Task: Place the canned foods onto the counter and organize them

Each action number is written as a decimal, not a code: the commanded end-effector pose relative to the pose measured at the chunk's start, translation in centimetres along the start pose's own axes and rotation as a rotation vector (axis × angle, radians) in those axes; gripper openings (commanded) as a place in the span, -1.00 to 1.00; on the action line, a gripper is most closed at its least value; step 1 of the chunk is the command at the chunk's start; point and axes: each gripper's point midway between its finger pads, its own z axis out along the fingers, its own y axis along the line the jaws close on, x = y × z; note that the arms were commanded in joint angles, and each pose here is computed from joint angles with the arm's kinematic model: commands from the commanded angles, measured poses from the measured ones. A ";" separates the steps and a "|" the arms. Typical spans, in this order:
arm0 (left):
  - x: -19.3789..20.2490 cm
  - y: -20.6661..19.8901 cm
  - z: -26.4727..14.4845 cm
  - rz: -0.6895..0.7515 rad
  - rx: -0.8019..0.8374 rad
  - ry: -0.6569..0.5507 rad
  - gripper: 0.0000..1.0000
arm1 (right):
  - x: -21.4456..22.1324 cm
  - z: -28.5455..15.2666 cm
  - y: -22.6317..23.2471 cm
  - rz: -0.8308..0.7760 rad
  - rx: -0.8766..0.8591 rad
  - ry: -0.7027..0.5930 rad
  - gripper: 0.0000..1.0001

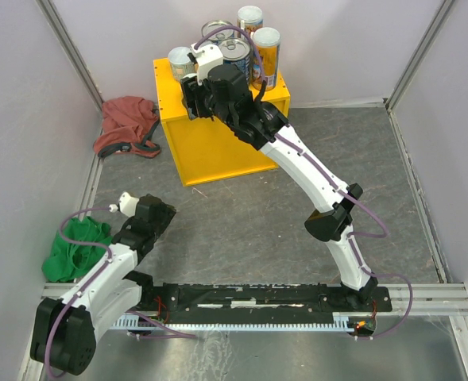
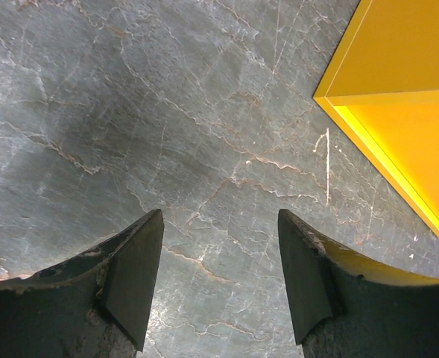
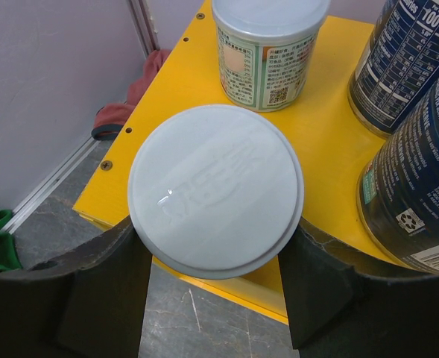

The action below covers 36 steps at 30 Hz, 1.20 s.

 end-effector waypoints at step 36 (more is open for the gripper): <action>-1.3 -2.5 -1.1 -0.055 0.095 -0.033 0.39 | -4.4 -5.6 0.5 0.003 0.025 -0.122 0.17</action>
